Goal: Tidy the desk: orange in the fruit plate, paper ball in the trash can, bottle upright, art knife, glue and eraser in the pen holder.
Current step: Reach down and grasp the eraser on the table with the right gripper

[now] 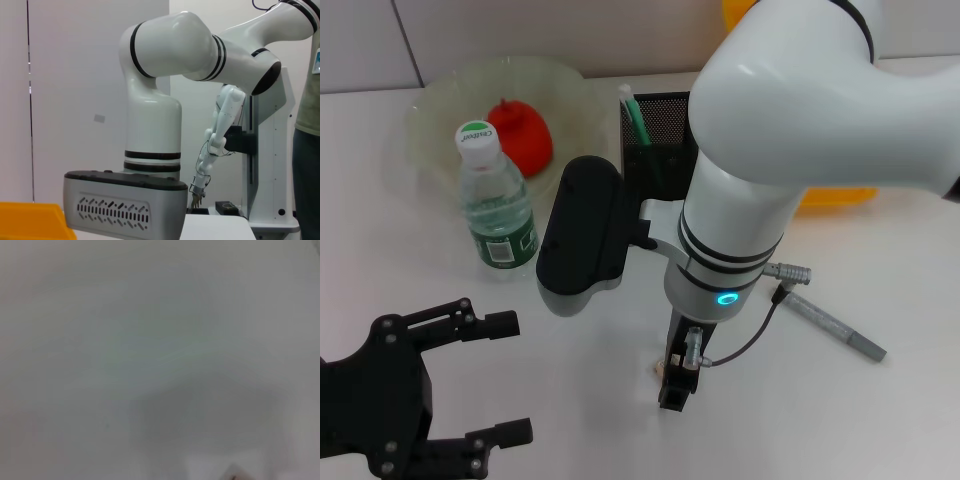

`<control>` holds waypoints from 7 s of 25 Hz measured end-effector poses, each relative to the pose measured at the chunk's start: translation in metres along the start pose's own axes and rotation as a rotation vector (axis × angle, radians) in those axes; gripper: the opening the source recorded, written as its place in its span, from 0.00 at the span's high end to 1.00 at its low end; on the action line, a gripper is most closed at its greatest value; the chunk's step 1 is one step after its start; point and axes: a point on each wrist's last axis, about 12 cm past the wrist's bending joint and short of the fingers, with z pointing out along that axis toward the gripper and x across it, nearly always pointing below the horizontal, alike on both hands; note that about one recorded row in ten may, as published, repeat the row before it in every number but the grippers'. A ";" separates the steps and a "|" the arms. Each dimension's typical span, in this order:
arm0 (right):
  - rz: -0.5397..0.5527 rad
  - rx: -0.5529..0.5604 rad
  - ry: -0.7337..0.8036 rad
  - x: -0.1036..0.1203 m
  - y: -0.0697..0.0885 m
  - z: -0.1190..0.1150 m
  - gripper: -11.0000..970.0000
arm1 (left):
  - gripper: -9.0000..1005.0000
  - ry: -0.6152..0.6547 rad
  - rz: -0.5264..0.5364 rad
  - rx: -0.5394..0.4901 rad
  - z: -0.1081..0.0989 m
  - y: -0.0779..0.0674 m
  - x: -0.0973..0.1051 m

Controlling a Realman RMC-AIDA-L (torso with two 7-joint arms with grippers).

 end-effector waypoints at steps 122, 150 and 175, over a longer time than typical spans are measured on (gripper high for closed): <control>0.025 0.009 -0.033 -0.008 -0.009 -0.006 0.61 | 0.20 0.003 0.032 0.017 0.005 0.007 -0.004; 0.012 -0.003 -0.004 -0.014 -0.007 -0.002 0.51 | 0.20 0.000 0.039 0.016 0.005 0.007 -0.003; 0.015 -0.016 0.034 -0.011 -0.006 0.004 0.51 | 0.20 -0.008 0.050 0.025 0.009 0.006 -0.002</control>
